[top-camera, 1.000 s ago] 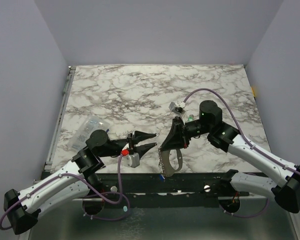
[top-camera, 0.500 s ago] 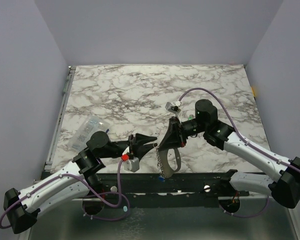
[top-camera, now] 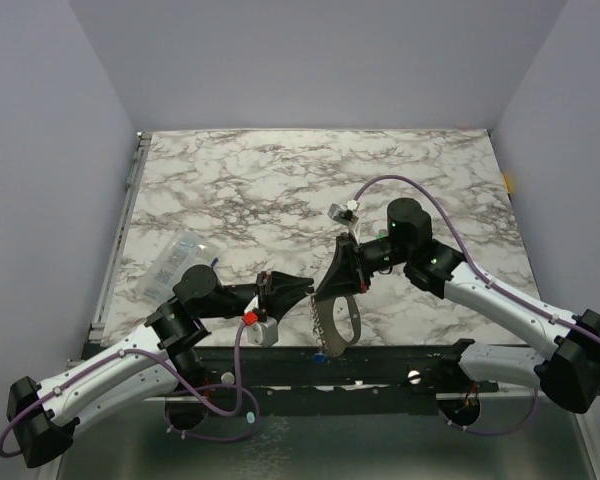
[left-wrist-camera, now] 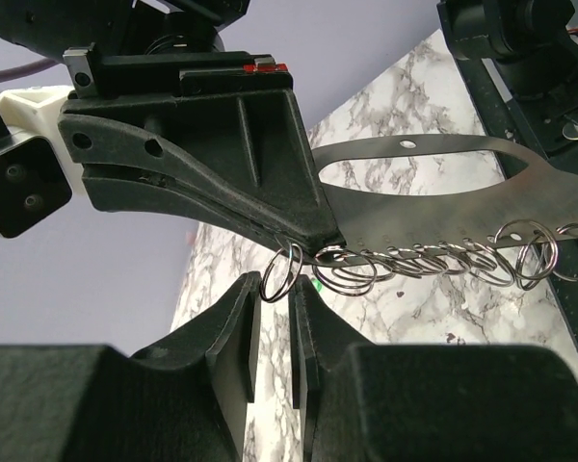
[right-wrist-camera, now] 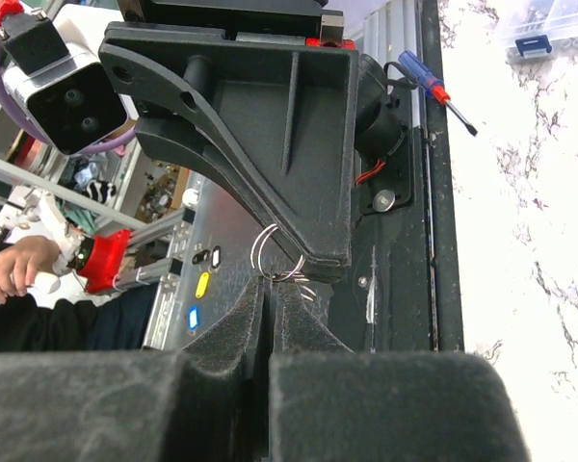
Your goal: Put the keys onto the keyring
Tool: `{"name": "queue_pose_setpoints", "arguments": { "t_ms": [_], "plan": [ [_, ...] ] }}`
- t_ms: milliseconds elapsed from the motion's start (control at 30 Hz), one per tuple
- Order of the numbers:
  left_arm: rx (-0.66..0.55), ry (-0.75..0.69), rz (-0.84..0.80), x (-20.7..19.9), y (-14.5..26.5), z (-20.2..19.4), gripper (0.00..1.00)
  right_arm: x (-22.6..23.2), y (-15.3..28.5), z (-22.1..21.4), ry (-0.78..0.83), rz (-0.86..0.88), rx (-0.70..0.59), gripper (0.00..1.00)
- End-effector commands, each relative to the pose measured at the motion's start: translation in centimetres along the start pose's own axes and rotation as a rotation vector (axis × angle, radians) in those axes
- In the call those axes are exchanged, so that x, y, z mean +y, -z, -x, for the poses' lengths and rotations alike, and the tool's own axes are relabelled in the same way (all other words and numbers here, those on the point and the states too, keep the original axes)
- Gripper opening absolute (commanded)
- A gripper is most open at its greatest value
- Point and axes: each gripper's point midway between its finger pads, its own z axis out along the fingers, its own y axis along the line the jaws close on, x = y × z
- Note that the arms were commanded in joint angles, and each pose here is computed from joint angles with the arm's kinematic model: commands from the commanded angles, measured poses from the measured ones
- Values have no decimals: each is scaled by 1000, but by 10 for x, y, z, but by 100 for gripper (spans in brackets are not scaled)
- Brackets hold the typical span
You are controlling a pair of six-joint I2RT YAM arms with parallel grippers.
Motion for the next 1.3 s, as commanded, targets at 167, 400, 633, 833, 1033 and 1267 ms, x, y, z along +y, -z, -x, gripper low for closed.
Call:
{"name": "queue_pose_setpoints", "arguments": {
  "t_ms": [167,400,633,833,1033,1267],
  "plan": [
    [-23,-3,-13,-5,0,3,18,7,-2,11,-2,25,-16,1],
    [-14,-3,-7,-5,0,1,7,10,-1,9,17,37,-8,1],
    [-6,-3,-14,-5,-1,-2,11,9,-1,7,25,41,-2,1],
    [-3,6,-10,-4,-2,-2,0,10,0,6,34,44,1,1],
    [-22,26,-1,1,-2,6,0,6,1,5,65,5,-6,22],
    [-20,43,18,4,-1,7,0,-11,11,6,129,-158,10,60]
  ]
}}
